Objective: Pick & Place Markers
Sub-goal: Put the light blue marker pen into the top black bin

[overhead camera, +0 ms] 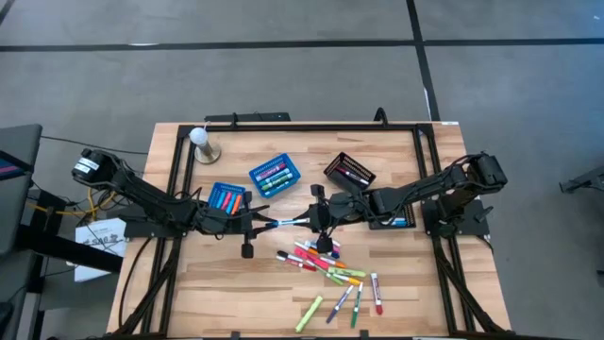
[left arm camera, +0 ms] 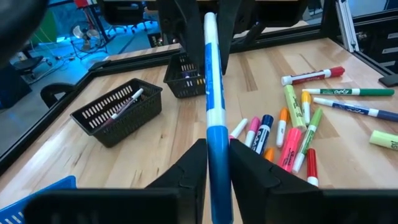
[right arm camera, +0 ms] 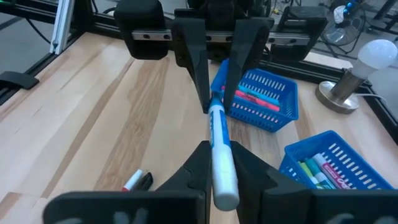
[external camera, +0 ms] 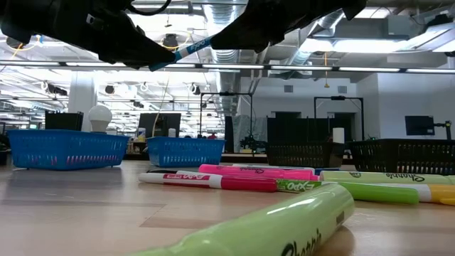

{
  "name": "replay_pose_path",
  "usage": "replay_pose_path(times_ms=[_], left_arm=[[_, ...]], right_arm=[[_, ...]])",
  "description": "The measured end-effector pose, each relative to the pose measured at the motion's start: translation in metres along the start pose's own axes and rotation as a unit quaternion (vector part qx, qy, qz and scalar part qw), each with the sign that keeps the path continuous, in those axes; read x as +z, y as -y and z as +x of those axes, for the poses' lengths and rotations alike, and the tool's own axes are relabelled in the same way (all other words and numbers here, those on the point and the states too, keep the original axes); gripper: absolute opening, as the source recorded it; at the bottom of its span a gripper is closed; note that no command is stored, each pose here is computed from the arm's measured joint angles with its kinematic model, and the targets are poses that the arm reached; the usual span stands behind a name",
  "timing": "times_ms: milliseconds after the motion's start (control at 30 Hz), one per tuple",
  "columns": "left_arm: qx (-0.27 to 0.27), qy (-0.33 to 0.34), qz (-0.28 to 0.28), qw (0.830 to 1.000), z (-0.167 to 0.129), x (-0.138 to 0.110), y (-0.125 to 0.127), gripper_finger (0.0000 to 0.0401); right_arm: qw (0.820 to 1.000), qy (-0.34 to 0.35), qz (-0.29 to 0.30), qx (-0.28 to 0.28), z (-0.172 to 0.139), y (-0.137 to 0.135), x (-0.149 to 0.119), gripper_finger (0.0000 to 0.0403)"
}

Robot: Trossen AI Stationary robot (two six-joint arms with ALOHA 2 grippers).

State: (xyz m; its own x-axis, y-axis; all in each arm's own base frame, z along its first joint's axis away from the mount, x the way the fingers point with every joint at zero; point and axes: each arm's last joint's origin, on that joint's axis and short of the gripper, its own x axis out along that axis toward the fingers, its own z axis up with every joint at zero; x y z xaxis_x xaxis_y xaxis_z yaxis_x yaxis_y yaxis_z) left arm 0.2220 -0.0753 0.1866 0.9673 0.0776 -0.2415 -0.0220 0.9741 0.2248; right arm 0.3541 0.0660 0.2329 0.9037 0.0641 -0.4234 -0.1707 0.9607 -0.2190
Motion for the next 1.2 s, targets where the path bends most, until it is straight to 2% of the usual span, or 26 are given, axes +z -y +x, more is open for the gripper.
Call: replay_pose_path(times_ms=[133, 367, 633, 800, 1000, 1100, 1200], left_arm=[[0.001, 0.0, 0.0, 1.0, 0.0, 0.0, 0.0, 0.007], [0.002, 0.001, 0.0, 1.0, 0.0, 0.0, 0.0, 0.0072], [0.026, -0.001, -0.001, 1.0, 0.0, 0.0, -0.002, 0.0072], [0.048, -0.002, -0.002, 0.999, 0.0, 0.0, -0.003, 0.0072], [0.05, -0.003, -0.001, 0.999, 0.0, 0.0, -0.003, 0.0072], [0.056, -0.006, 0.0, 0.998, 0.0, 0.0, -0.004, 0.0072], [0.062, -0.005, -0.001, 0.998, 0.0, 0.0, -0.004, 0.0072]], right_arm=[[1.0, 0.0, 0.0, 0.0, 0.0, 0.0, 0.0, 0.0037], [1.0, -0.001, 0.0, -0.002, 0.0, 0.0, 0.0, 0.0024], [1.0, -0.014, 0.004, -0.017, 0.0, 0.001, -0.002, 0.0032], [0.999, -0.033, 0.008, -0.04, -0.007, 0.004, -0.002, 0.0024], [0.998, -0.041, 0.029, -0.044, -0.018, 0.006, 0.003, 0.0035], [0.994, -0.07, 0.042, -0.067, -0.028, 0.008, 0.001, 0.0028], [0.982, -0.125, 0.058, -0.127, -0.043, 0.012, -0.004, 0.0022]])
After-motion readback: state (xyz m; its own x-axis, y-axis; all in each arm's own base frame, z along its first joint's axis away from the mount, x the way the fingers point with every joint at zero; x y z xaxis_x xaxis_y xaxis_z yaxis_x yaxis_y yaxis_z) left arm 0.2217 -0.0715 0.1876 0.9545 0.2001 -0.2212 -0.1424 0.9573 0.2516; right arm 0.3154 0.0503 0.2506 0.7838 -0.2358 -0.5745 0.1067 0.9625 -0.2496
